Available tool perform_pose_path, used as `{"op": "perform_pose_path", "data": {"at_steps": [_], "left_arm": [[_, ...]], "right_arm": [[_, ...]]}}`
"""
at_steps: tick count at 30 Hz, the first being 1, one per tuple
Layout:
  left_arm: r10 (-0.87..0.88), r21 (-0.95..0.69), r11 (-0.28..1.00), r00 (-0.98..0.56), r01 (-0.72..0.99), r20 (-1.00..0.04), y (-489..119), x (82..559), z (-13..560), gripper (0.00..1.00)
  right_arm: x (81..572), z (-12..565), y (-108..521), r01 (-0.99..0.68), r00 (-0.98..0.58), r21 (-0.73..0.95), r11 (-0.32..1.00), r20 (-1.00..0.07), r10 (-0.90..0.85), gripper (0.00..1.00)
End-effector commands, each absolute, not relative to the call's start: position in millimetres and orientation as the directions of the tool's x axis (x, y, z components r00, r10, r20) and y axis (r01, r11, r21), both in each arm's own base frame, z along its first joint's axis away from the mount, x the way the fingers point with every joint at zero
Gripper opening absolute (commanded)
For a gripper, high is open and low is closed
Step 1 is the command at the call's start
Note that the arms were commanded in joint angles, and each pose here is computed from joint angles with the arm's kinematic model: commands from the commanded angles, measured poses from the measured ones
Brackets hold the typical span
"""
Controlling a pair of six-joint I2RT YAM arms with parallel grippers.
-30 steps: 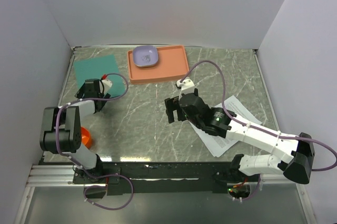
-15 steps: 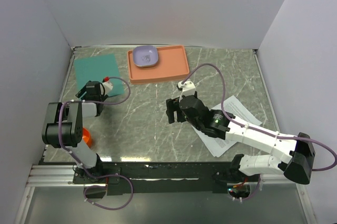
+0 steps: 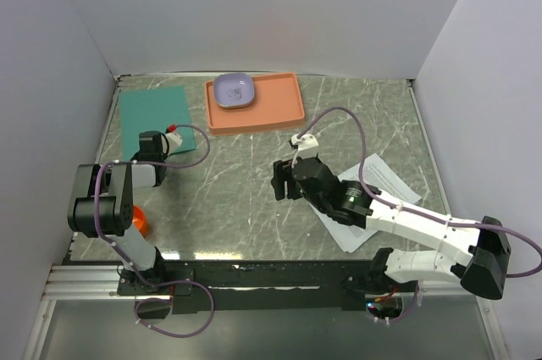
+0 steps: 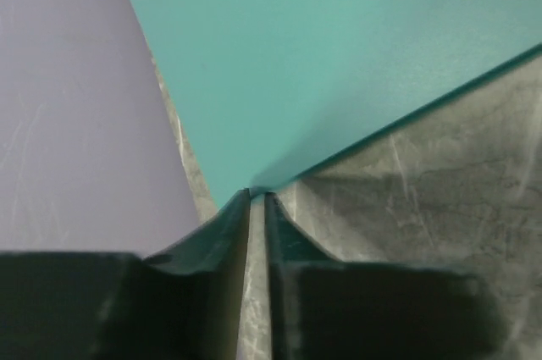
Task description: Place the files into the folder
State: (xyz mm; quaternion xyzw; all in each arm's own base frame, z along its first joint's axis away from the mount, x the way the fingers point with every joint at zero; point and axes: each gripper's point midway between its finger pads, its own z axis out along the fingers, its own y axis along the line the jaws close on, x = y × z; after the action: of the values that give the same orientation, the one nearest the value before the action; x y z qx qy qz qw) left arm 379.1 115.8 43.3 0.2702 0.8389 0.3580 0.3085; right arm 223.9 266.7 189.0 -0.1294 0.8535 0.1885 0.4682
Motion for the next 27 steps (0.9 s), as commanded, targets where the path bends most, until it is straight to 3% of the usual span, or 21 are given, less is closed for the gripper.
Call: {"op": "perform_pose_path", "data": {"at_steps": [1, 9, 12, 13, 14, 15, 16, 20, 27], "left_arm": [[0.667, 0.766, 0.616, -0.639, 0.185, -0.383, 109.8, 396.6, 64.1, 0.01], [0.646, 0.727, 0.670, -0.599, 0.147, -0.474, 94.1, 393.3, 107.5, 0.01], [0.669, 0.738, 0.653, -0.586, 0.171, -0.457, 92.6, 385.6, 108.3, 0.01], [0.681, 0.749, 0.636, -0.591, 0.184, -0.433, 94.5, 383.4, 105.1, 0.09], [0.685, 0.757, 0.625, -0.598, 0.188, -0.417, 97.0, 382.1, 101.9, 0.27], [0.688, 0.758, 0.619, -0.609, 0.207, -0.395, 98.1, 377.3, 91.3, 0.59], [0.698, 0.765, 0.605, -0.609, 0.220, -0.377, 99.3, 375.6, 87.3, 0.62], [0.714, 0.780, 0.572, -0.622, 0.254, -0.321, 102.3, 373.4, 67.6, 0.66], [0.721, 0.805, 0.532, -0.638, 0.263, -0.268, 109.2, 389.4, 58.7, 0.59]], "right_arm": [[225.9, 209.8, 267.0, -0.385, -0.487, 0.257, 0.886, -0.872, 0.041, 0.73], [223.4, 218.2, 264.6, -0.395, -0.473, 0.271, 0.878, -0.879, 0.058, 0.64], [222.8, 221.6, 263.2, -0.395, -0.469, 0.281, 0.875, -0.880, 0.071, 0.63], [221.8, 224.1, 263.6, -0.398, -0.467, 0.286, 0.872, -0.881, 0.075, 0.63], [222.0, 224.5, 263.4, -0.398, -0.467, 0.285, 0.872, -0.881, 0.074, 0.72], [221.8, 225.1, 262.9, -0.400, -0.464, 0.280, 0.873, -0.883, 0.070, 0.77], [223.2, 226.1, 261.2, -0.391, -0.460, 0.276, 0.878, -0.885, 0.073, 0.79], [225.2, 229.6, 260.3, -0.391, -0.442, 0.275, 0.878, -0.893, 0.083, 0.81], [225.6, 231.0, 264.8, -0.404, -0.438, 0.283, 0.870, -0.895, 0.088, 0.80]]}}
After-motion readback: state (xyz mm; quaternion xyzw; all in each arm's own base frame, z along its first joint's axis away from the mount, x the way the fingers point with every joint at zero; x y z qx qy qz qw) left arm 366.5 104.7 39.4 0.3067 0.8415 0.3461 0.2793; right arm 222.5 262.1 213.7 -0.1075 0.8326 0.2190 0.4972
